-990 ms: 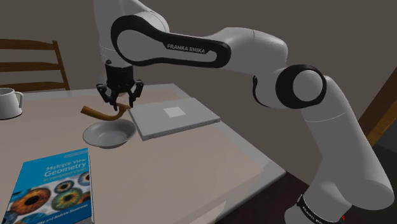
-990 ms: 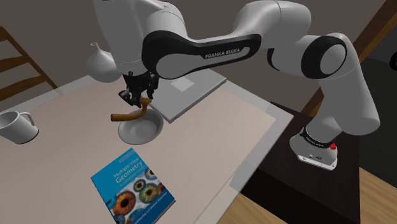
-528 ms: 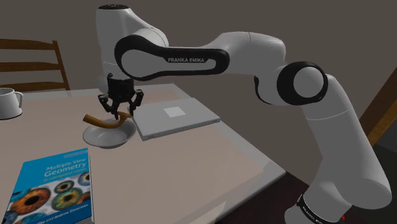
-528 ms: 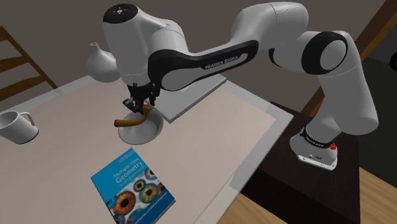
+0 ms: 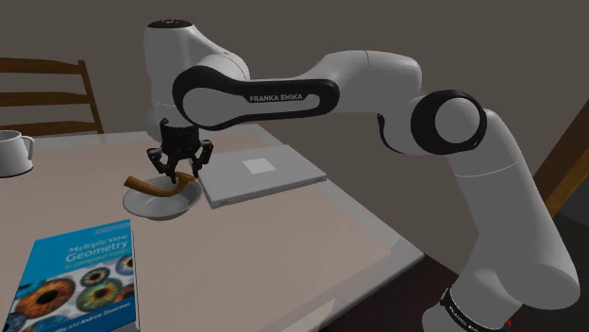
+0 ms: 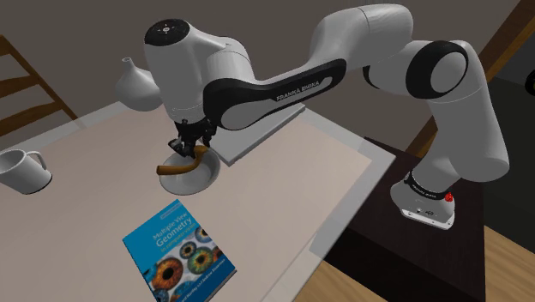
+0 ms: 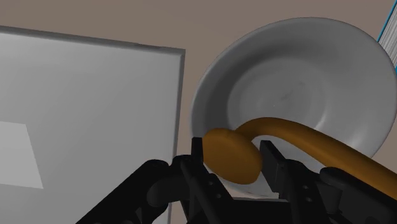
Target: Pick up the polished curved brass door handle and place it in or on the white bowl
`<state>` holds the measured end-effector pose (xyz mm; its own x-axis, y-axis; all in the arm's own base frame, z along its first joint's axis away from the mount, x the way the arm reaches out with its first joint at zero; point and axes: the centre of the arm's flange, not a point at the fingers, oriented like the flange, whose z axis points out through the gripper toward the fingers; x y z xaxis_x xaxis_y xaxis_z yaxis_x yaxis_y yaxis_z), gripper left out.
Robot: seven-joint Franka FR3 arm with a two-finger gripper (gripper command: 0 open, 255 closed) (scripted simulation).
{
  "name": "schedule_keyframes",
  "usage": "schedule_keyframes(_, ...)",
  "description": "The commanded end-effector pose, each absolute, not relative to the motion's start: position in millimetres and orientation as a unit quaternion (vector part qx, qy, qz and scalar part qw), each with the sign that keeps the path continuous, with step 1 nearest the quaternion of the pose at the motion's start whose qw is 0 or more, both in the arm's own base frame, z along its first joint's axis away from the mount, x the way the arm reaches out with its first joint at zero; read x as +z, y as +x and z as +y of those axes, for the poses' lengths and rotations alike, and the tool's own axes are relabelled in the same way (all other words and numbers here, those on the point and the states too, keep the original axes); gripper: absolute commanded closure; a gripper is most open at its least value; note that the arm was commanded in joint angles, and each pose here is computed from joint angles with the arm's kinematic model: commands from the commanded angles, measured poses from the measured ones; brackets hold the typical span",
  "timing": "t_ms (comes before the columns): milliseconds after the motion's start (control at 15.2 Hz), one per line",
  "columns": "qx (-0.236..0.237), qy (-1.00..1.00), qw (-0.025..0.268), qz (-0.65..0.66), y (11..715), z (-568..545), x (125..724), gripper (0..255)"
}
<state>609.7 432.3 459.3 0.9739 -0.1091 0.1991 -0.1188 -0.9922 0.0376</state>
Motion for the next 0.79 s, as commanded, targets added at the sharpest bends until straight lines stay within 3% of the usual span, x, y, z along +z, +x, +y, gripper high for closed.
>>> schedule_keyframes(0, 0.099, 0.993, 0.025, -0.057, 610, 432, 459, 255)
schedule_keyframes(66, 0.099, 0.993, 0.025, -0.057, 610, 432, 459, 255)
schedule_keyframes(132, 0.099, 0.993, 0.025, -0.057, 610, 432, 459, 0)
schedule_keyframes(462, 0.099, 0.993, 0.025, -0.057, 610, 432, 459, 0)
schedule_keyframes(726, 0.099, 0.993, 0.025, -0.057, 600, 435, 508, 0)
